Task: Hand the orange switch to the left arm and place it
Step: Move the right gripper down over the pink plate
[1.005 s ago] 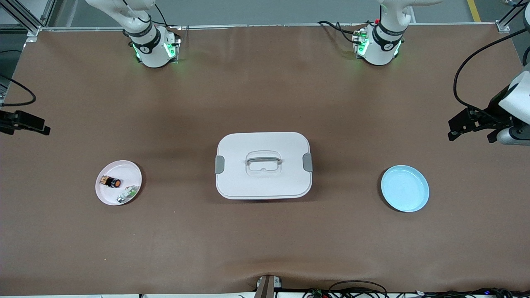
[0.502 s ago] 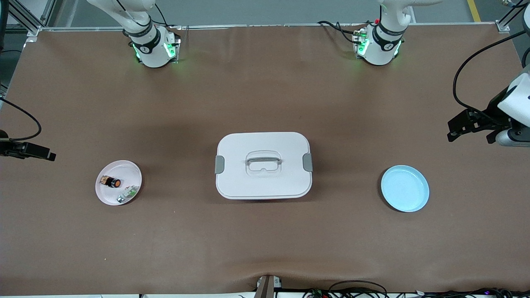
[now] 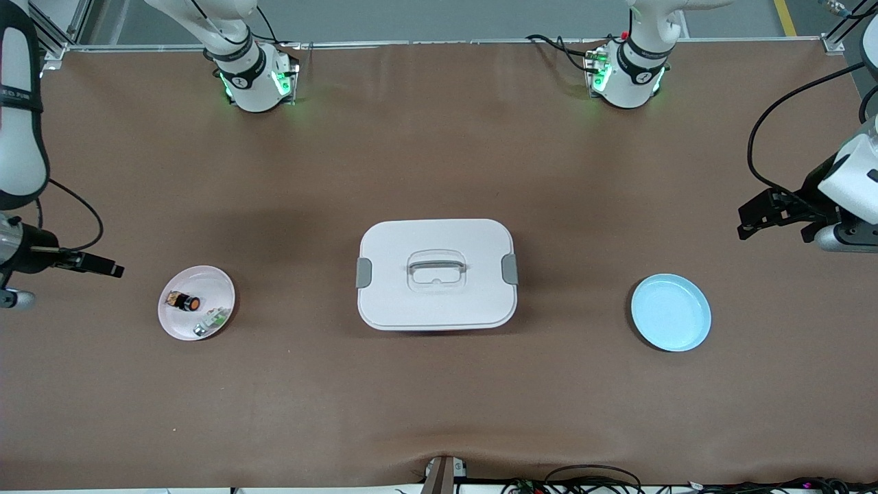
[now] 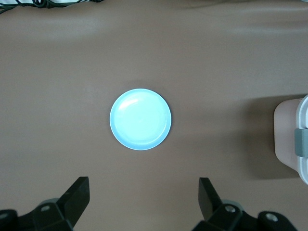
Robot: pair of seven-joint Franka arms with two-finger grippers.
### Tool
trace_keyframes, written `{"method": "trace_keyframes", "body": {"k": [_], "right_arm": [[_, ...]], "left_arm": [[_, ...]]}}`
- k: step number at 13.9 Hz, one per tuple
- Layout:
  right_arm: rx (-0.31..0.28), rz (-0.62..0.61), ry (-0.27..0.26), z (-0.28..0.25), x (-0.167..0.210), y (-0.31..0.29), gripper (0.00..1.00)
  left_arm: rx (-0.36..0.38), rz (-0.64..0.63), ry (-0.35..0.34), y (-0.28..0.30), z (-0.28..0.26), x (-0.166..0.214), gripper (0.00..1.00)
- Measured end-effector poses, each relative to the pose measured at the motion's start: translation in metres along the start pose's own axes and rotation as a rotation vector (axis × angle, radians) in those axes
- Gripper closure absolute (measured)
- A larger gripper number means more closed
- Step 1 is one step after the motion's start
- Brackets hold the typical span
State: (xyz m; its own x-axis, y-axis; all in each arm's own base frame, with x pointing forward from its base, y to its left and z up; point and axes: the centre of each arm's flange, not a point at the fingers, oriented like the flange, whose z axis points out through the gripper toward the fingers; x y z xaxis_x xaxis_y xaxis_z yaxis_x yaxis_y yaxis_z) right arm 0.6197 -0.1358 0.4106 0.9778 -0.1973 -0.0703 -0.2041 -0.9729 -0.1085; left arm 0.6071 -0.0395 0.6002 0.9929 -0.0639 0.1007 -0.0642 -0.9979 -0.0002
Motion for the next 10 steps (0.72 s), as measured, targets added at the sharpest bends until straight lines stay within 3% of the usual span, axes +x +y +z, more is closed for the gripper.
{"method": "trace_keyframes", "body": {"k": [3, 10], "right_arm": [[-0.008, 0.015, 0.035, 0.043, -0.006, 0.007, 0.0], [-0.02, 0.026, 0.018, 0.112, -0.012, 0.013, 0.0]], "left_arm": [[0.0, 0.0, -0.006, 0.0, 0.004, 0.001, 0.0], [-0.001, 0.001, -0.007, 0.0, 0.005, 0.001, 0.0]]}}
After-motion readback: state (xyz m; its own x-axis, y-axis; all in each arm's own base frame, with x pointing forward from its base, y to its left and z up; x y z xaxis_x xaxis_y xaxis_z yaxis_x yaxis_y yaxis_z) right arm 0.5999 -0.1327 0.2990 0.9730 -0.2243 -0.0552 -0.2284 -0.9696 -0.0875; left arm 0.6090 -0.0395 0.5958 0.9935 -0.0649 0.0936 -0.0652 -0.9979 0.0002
